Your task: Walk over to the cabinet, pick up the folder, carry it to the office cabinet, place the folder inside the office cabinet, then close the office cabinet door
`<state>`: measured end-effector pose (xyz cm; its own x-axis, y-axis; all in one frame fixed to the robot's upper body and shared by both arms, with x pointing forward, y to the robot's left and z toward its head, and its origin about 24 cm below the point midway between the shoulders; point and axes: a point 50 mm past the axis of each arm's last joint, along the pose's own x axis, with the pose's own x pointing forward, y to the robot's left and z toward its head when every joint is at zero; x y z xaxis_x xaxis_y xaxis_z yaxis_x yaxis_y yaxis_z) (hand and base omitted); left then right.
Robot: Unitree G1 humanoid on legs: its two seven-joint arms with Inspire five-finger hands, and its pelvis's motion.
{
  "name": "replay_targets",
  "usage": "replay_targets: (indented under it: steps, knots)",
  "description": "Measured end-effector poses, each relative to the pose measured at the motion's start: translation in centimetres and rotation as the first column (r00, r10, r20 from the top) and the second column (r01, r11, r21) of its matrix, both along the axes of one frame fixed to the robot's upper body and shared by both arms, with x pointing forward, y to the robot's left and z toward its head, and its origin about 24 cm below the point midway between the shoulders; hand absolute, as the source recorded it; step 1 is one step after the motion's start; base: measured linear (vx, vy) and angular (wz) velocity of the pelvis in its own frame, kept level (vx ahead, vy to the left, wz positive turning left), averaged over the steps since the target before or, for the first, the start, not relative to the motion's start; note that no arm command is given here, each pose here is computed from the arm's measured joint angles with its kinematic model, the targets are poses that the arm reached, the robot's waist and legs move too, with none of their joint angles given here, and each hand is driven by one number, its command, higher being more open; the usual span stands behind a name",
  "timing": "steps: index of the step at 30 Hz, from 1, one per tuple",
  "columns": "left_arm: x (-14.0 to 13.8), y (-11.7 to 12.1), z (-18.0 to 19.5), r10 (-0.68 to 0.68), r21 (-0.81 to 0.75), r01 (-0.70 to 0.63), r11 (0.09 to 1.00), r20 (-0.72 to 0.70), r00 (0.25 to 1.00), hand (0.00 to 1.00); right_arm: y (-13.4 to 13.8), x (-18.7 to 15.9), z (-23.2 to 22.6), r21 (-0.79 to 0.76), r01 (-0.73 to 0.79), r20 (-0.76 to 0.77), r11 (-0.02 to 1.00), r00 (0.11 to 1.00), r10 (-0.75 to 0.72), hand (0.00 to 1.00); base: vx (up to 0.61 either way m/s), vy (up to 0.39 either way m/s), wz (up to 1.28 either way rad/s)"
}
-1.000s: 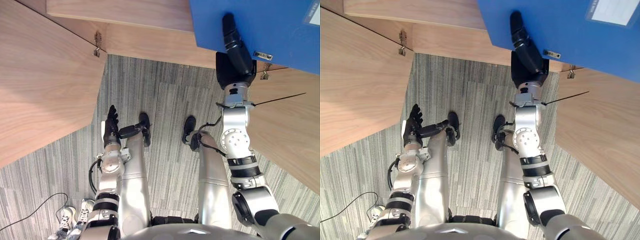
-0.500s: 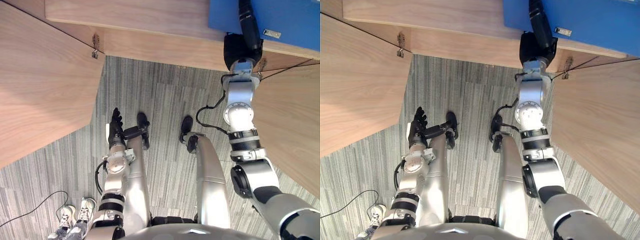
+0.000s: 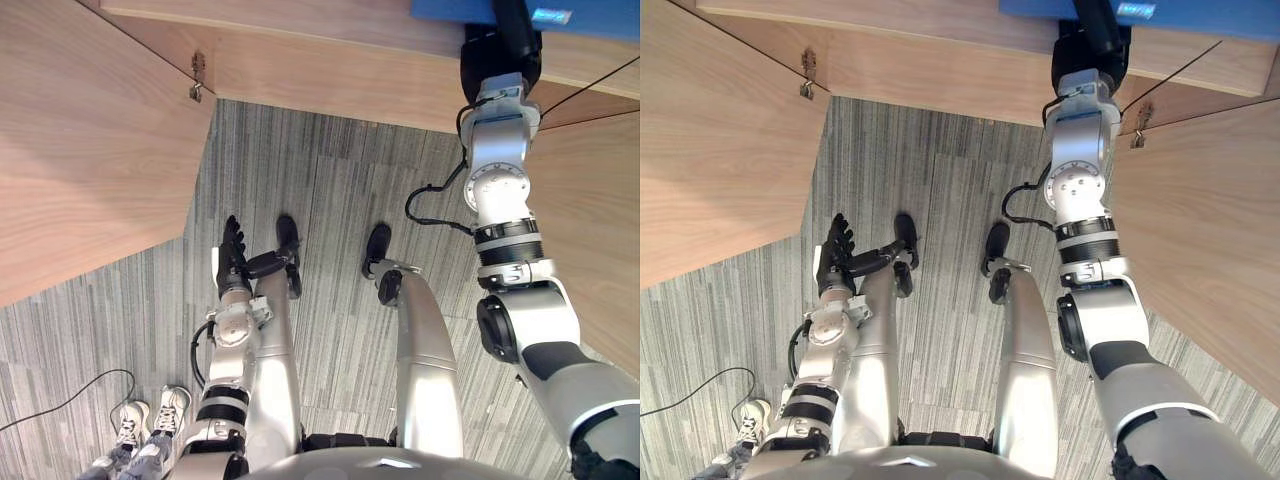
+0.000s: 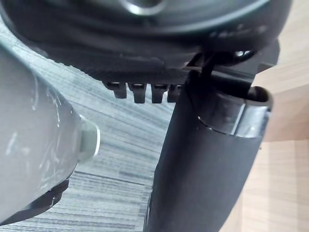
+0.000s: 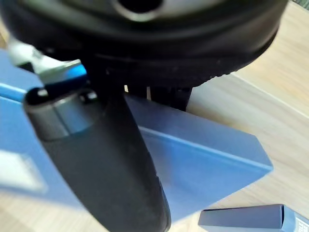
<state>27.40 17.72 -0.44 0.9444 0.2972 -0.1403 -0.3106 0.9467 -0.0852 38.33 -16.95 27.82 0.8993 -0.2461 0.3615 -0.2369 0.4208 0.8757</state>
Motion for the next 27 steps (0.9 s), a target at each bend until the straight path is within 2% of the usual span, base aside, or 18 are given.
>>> replay_targets:
  steps: [11, 18, 27]
  knots:
    - [0.0, -0.7, -0.3, -0.035, 0.003, 0.035, 0.999, -0.016, 0.999, 1.00, -2.3, -1.5, 6.3, -0.075, 0.109, 0.186, 0.991, 0.978, -0.093, 1.00, 0.03, 0.025, 0.00]
    - [0.0, -1.1, -0.6, -0.047, 0.003, 0.047, 0.999, -0.034, 0.998, 1.00, -2.6, -2.0, 5.9, -0.087, 0.137, 0.206, 0.987, 0.972, -0.117, 1.00, 0.05, 0.037, -0.01]
    - [0.0, -1.1, -0.9, -0.051, 0.004, 0.052, 0.999, -0.047, 0.998, 1.00, -4.1, -1.7, 2.6, -0.199, 0.191, 0.126, 0.961, 0.978, -0.169, 1.00, 0.01, 0.027, -0.01]
